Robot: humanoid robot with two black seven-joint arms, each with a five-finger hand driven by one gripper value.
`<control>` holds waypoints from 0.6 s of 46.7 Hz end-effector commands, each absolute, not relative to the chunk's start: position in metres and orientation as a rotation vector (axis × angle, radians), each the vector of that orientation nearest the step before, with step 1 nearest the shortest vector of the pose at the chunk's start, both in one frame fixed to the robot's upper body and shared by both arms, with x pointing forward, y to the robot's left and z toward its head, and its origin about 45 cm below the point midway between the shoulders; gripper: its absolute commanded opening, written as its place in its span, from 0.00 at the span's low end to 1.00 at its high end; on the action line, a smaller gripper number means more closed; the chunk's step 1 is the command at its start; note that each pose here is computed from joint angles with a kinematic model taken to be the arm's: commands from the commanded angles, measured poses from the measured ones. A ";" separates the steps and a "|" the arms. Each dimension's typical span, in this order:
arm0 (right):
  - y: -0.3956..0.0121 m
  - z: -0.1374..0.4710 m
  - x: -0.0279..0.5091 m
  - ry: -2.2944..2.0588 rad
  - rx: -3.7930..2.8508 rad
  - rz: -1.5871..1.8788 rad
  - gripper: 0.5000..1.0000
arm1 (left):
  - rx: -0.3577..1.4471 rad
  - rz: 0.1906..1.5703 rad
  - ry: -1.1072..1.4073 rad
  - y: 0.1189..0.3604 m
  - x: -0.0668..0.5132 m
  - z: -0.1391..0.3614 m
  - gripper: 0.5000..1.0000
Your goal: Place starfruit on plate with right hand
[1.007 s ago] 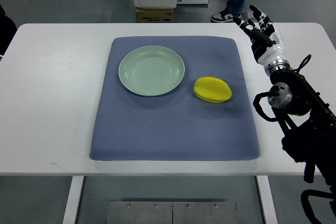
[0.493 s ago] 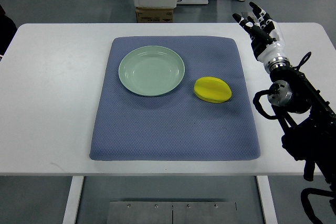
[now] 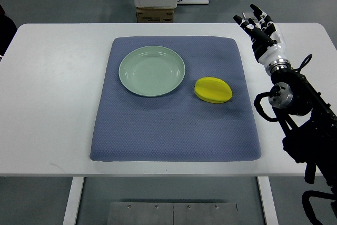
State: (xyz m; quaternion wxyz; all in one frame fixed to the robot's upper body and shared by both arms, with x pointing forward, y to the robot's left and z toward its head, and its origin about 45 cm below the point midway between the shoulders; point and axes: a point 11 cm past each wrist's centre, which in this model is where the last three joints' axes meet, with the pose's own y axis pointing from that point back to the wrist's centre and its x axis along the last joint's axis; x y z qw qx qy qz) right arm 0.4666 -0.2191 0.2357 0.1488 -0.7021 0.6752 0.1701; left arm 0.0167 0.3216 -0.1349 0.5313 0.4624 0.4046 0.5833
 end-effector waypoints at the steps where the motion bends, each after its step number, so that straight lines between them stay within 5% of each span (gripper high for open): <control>1: -0.220 0.234 0.466 1.946 -2.015 0.490 1.00 | 1.104 1.391 0.965 0.322 0.017 -0.135 1.00; 28: -0.204 0.226 0.462 1.930 -2.090 0.465 1.00 | 1.103 1.393 0.966 0.322 0.017 -0.135 1.00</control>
